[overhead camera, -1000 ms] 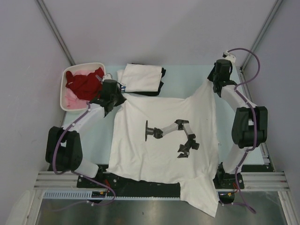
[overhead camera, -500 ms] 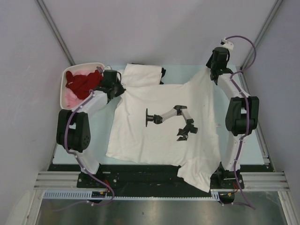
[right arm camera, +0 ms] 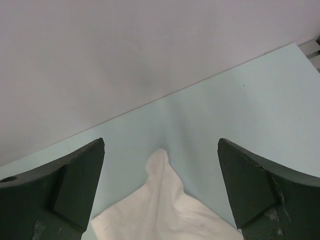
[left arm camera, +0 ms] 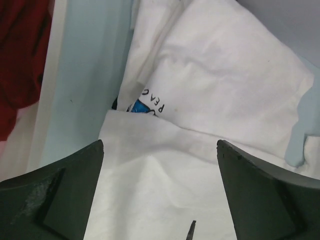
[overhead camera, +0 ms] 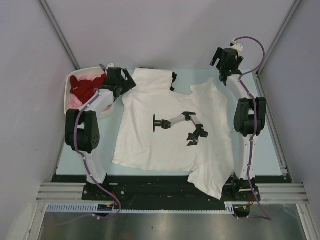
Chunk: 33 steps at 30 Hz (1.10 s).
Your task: Fold and stack the t-shirts
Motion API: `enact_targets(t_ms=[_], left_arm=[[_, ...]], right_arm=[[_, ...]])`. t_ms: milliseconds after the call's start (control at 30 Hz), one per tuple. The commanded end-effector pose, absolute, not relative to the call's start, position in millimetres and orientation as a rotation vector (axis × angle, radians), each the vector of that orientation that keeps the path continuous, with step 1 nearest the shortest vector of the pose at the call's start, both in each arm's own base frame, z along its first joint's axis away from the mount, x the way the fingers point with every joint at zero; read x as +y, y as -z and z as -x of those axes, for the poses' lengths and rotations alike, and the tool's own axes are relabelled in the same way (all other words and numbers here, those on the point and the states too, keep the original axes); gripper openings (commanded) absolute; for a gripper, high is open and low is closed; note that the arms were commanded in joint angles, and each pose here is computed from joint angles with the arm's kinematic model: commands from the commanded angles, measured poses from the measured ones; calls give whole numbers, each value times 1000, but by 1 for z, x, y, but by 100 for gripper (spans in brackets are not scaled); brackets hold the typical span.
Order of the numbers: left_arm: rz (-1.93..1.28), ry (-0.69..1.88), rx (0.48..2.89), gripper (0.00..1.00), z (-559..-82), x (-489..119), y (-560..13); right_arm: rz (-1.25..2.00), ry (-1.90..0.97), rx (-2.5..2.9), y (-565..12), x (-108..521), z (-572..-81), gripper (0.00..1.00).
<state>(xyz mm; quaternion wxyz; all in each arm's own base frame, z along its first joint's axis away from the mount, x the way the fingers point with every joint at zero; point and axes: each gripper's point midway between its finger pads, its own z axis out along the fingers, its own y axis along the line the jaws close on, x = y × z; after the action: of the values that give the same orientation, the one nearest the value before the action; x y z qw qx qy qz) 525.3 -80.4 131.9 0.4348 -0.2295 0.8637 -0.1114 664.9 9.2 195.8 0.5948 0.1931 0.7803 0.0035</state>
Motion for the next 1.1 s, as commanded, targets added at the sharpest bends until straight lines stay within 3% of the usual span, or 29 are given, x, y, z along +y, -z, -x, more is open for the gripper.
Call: enact_targets(t_ms=[0,167,233,300,333,500,700,1067], left_arm=[[567,272,1984,99,-553,-67,-185],[607,274,1933,100,-519,-60,-234],[605,288,1963,100,-495,-62,-232],[596,318,1998,100,-460,-66,-234],[595,318,2023,100,-446,-68,-231],[543,364,2156,100,-358,-81,-197],[405,380,2287,100,-292,-97,-163],[484,406,2478,100,-224,-103,-104]], right_arm=[[-479,28,1721,-230,5,-667,100],[-484,55,1678,-264,-1,-632,100],[-493,68,1642,-302,-3,-601,100],[-460,90,1742,-284,10,-570,100],[-435,60,1727,-309,18,-549,100],[-330,78,2026,-261,58,-452,100],[-204,23,2249,-223,99,-356,100],[-187,-221,2485,-147,142,-216,98]])
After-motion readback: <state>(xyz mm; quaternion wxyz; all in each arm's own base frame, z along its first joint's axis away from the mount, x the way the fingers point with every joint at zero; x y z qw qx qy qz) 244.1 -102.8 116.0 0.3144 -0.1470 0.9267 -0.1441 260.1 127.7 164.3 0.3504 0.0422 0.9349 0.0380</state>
